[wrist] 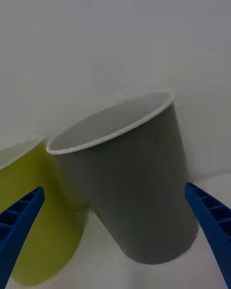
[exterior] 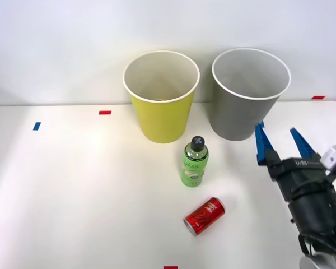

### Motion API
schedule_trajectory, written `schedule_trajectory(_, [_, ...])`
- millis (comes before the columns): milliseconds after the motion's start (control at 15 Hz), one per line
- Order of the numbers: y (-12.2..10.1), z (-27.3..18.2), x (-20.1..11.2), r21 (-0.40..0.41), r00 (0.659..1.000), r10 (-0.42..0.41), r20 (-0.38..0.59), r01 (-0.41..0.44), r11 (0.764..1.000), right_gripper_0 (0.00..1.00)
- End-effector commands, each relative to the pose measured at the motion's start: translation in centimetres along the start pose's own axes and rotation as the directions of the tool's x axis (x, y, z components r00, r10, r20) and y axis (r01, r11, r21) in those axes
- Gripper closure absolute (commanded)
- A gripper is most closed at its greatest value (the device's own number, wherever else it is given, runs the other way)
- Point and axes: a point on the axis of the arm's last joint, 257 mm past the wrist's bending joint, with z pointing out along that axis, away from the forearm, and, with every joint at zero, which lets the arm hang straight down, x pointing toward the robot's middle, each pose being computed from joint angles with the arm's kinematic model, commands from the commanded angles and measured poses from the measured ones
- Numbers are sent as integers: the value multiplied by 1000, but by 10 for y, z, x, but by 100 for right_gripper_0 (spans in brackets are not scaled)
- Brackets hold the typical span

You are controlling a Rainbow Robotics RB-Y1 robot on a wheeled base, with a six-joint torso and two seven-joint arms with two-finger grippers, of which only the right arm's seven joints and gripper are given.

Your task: Put cans in the gray bin, plastic bottles in the light green bin

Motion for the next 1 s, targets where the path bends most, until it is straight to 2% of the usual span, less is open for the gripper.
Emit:
schedule_trajectory(67, [-20,-31,25,84,999,-5,-51,9,996,0])
schedule_trajectory(200, [-26,-44,35,115,996,-51,-79,59,992,0])
schedule_trajectory(333, [-33,-55,42,146,984,-144,-105,159,976,0])
schedule_trajectory(533, [-38,-69,52,184,966,-219,-140,243,952,0])
schedule_trajectory(1000, [-51,-85,55,198,955,-242,-174,274,941,0])
